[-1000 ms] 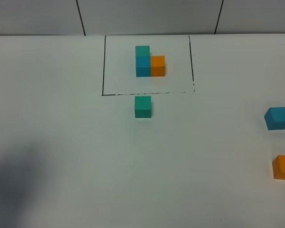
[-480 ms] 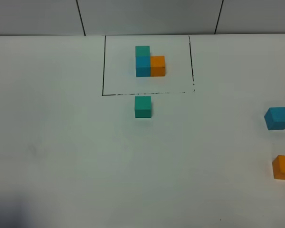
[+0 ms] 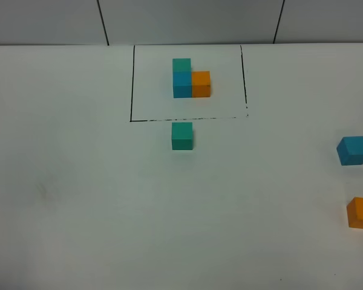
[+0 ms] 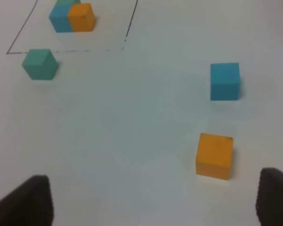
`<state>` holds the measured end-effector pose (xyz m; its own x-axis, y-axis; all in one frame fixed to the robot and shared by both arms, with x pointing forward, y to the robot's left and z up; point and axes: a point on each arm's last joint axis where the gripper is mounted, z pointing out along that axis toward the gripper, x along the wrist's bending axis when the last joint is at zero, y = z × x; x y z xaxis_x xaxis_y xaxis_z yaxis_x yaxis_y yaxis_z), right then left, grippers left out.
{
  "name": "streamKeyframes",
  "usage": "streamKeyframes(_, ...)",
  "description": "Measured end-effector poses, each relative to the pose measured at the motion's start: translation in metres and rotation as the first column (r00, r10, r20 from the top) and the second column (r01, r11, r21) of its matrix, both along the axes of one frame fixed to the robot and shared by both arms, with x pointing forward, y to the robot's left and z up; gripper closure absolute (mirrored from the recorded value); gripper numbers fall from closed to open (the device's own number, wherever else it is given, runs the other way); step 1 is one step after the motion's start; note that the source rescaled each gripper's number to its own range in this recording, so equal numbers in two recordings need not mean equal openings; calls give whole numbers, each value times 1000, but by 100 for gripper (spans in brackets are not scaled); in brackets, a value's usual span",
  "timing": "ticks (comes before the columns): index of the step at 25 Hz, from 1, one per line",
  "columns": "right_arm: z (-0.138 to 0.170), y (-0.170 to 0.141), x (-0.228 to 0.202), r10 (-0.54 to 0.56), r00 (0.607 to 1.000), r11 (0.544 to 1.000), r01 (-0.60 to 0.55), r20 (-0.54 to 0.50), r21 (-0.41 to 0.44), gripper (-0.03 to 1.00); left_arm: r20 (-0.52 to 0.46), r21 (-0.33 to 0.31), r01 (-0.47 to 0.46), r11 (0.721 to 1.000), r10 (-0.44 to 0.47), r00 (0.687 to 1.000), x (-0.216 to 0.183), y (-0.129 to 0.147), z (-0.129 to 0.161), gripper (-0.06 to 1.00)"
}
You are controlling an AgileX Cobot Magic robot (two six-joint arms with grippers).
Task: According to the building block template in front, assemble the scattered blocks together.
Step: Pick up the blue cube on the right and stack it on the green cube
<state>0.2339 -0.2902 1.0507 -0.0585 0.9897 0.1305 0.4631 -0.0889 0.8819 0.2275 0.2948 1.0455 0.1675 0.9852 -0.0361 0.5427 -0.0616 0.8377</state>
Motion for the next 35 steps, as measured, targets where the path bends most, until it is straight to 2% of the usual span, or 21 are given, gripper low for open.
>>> streamKeyframes(11, 0, 0, 0, 0, 1000, 1000, 0, 0, 0, 23, 7, -3, 1, 1000, -1, 1000, -1, 0, 0, 12)
streamKeyframes(18, 0, 0, 0, 0, 1000, 1000, 0, 0, 0, 23, 3, -21, -73, 997, 73, 997, -1, -1, 0, 12)
streamKeyframes(35, 0, 0, 0, 0, 1000, 1000, 0, 0, 0, 23, 2, -26, -75, 997, 75, 997, -1, -1, 0, 12)
